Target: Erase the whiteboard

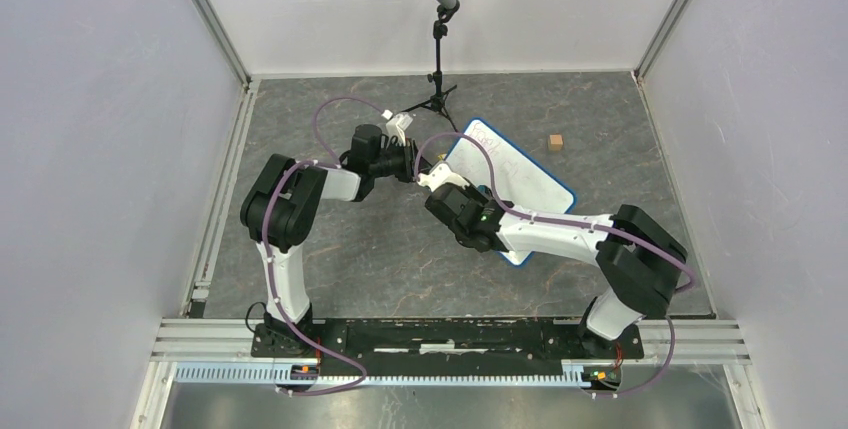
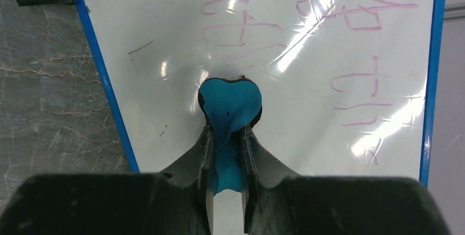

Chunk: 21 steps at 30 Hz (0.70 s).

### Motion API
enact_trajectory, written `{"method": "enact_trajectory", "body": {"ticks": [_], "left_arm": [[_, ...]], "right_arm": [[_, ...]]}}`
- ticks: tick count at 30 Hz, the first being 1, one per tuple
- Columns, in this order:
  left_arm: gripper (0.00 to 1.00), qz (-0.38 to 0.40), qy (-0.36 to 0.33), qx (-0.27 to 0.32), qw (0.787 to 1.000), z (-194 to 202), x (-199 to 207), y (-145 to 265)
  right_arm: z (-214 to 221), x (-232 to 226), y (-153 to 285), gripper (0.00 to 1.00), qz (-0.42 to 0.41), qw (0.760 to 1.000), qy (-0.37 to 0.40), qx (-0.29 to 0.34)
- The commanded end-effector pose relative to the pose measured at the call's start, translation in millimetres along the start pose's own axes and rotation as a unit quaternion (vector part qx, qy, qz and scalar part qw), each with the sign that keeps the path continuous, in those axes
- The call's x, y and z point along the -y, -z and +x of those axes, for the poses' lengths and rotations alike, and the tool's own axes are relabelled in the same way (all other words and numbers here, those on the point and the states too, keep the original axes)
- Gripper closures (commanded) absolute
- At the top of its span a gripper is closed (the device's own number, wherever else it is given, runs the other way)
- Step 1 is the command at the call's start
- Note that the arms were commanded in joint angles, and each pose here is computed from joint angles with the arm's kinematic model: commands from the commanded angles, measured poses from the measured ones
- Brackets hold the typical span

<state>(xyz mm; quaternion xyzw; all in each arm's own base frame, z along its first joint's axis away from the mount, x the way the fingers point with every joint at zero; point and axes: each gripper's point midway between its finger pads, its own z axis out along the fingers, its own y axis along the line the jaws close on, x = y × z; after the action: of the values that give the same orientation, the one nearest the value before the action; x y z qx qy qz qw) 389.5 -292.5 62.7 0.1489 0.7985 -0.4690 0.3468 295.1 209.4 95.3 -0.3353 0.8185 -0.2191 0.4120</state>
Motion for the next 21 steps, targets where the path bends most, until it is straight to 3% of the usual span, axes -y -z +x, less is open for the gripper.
{"method": "enact_trajectory", "body": {"ticks": [1,9,21], "left_arm": [[0.73,-0.005,-0.027,0.004,1.0,-9,-3,-6],[0.78,-0.035,-0.015,-0.003,0.999,-7,-15,-8],[0.81,-0.055,-0.012,-0.001,0.998,-8,-21,-7]], "right_arm": [[-5,-10,-6,0.93,-0.013,1.0,-0.027,0.001],[-6,48,17,0.92,0.081,0.996,-0.04,0.016],[39,113,29,0.91,0.161,0.983,-0.086,-0.016]]}}
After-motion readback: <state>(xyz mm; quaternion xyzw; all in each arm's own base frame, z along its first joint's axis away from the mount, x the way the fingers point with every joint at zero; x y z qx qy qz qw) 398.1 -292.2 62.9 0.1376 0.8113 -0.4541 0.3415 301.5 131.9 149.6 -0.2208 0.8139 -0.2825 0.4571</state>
